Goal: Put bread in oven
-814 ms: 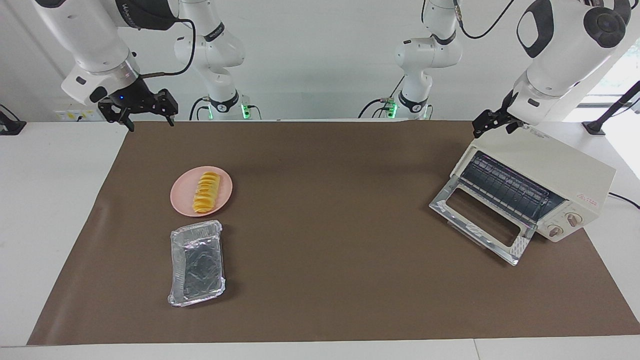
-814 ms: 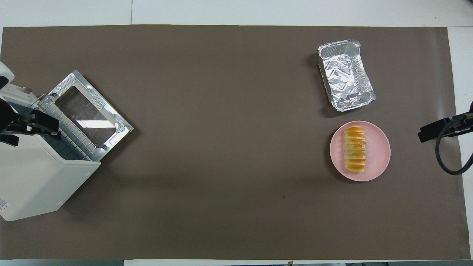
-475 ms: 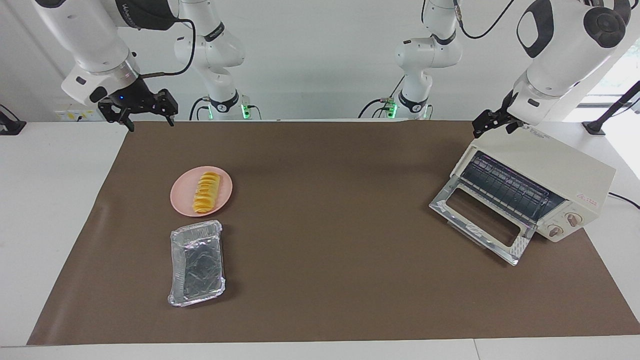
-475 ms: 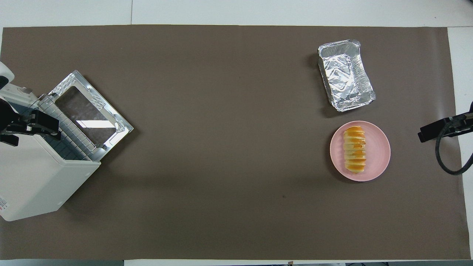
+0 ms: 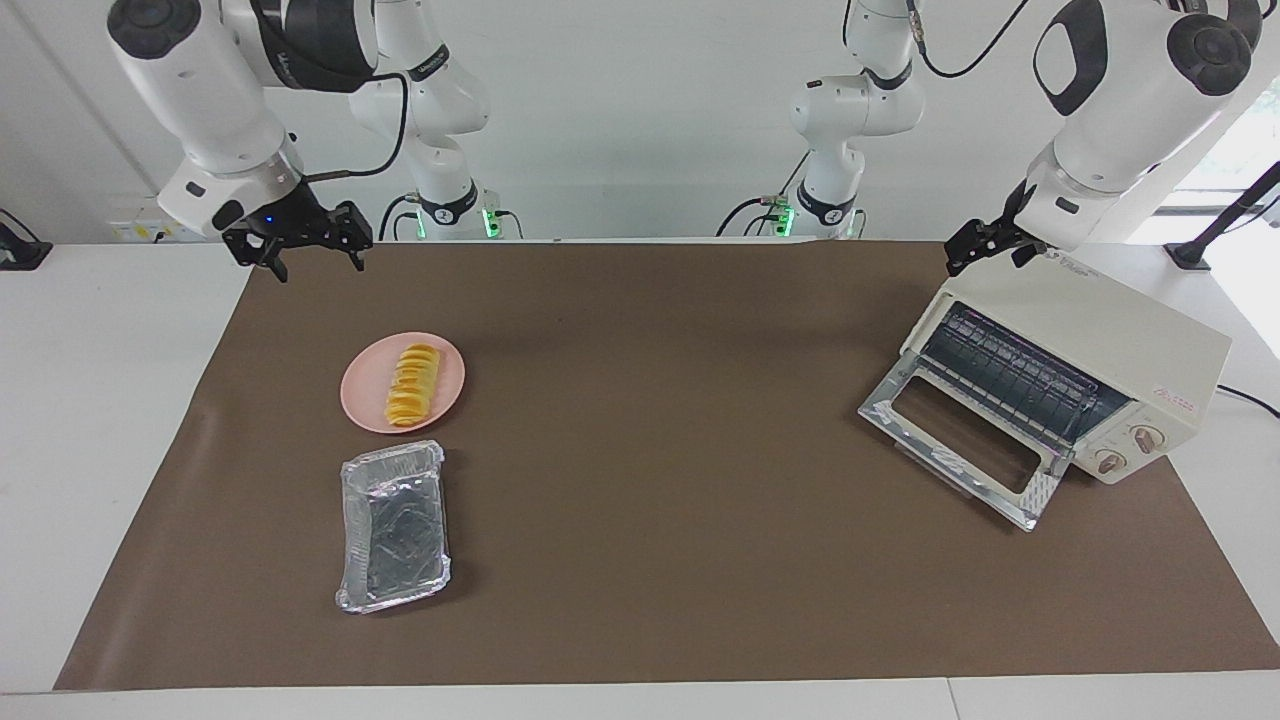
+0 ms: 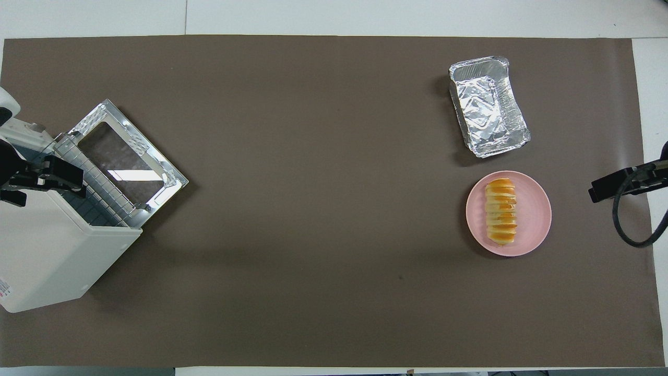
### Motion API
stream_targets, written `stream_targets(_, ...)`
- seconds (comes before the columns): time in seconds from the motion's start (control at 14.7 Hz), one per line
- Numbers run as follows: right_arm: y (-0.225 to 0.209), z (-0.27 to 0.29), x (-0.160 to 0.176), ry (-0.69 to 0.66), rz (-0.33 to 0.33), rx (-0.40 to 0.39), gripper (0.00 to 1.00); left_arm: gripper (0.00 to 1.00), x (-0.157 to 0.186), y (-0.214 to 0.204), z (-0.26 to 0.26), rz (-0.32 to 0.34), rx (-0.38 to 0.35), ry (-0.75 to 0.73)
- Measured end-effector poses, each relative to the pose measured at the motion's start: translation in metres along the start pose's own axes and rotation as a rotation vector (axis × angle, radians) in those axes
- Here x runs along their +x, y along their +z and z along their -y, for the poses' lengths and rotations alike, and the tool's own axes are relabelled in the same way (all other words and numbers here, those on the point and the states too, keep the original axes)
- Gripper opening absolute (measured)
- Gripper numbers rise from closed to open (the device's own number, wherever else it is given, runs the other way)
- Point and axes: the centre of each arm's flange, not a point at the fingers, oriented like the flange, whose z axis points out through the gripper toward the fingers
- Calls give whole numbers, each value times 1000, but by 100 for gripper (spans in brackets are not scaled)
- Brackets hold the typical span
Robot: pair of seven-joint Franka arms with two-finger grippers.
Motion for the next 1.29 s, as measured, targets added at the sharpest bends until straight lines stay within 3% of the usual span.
stream_targets(0.27, 74, 21, -17, 16, -17, -11, 100, 100, 0, 0, 0, 0, 0, 0)
stream_targets(0.75, 194, 38, -1, 4, -96, -12, 100, 100, 0, 0, 0, 0, 0, 0)
stream_targets(1.02, 222, 58, 13, 11, -140, -10, 100, 100, 0, 0, 0, 0, 0, 0)
stream_targets(1.29, 228, 53, 15, 6, -144, -10, 100, 100, 0, 0, 0, 0, 0, 0)
